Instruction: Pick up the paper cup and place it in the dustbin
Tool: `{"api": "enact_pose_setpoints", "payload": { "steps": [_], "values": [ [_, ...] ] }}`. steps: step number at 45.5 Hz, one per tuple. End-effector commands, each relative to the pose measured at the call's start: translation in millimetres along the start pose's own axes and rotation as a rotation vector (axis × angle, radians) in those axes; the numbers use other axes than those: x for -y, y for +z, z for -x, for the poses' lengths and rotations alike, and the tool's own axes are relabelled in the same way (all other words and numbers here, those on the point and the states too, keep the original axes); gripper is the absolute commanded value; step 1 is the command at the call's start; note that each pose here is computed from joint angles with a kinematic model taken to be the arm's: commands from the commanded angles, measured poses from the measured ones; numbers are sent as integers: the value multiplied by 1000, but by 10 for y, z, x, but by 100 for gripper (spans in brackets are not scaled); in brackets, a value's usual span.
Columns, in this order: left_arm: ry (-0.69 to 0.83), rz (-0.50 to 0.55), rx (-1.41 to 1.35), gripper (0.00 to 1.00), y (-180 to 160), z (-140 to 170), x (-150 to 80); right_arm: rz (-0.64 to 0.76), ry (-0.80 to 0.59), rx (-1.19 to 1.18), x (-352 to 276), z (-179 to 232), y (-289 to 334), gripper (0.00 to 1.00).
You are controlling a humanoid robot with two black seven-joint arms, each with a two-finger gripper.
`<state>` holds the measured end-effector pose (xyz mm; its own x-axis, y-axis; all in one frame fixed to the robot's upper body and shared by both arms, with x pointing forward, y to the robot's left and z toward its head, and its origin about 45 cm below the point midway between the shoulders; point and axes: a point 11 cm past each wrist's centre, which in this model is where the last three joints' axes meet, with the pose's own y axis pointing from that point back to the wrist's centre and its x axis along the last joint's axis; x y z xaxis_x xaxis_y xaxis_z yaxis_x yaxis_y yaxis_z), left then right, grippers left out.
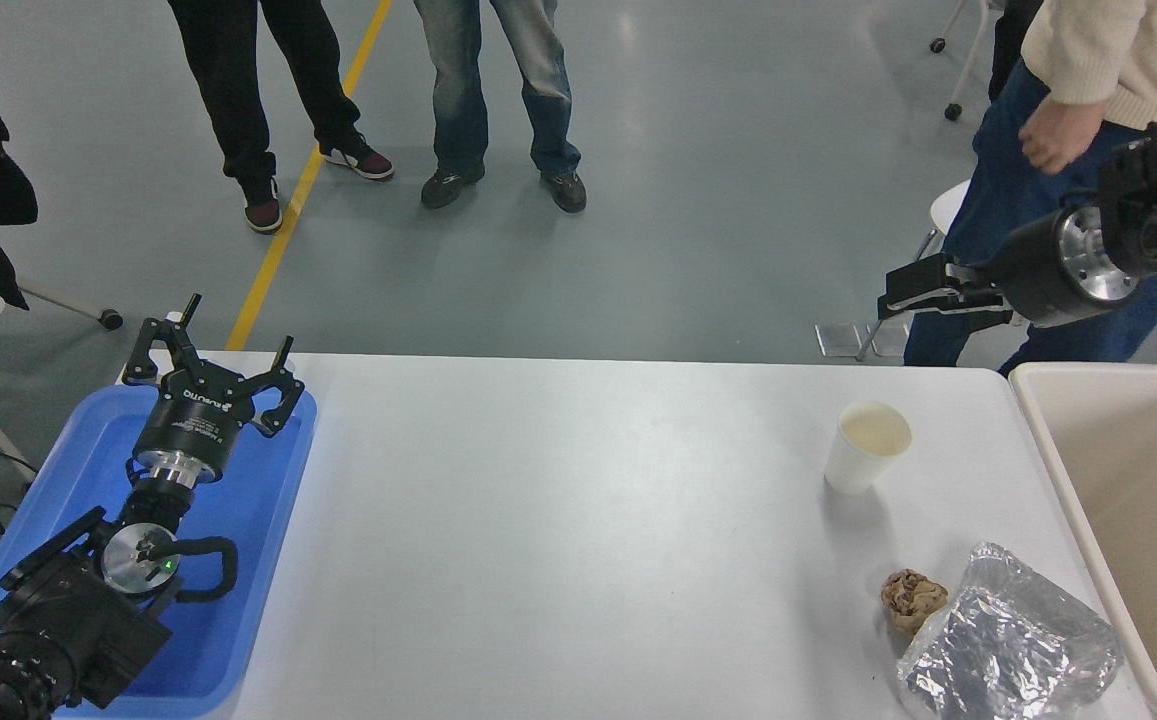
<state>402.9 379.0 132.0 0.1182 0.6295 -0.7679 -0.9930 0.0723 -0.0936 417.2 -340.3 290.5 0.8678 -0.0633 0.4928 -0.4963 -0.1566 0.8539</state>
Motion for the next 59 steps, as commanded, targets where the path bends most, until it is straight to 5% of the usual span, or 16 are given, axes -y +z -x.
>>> {"api": "enact_pose_setpoints", "payload": {
  "steps": [1, 17, 59],
  "values": [
    [0, 0, 0, 100, -1, -1, -2, 29, -12, -17, 562, 301, 214, 100],
    [0, 0, 0, 100, -1, -1, -2, 29, -23, -20, 1068, 753, 289, 100],
    [0, 2, 0, 100, 0, -1, -2, 143, 85, 13, 1386, 882, 558, 99]
  ]
}}
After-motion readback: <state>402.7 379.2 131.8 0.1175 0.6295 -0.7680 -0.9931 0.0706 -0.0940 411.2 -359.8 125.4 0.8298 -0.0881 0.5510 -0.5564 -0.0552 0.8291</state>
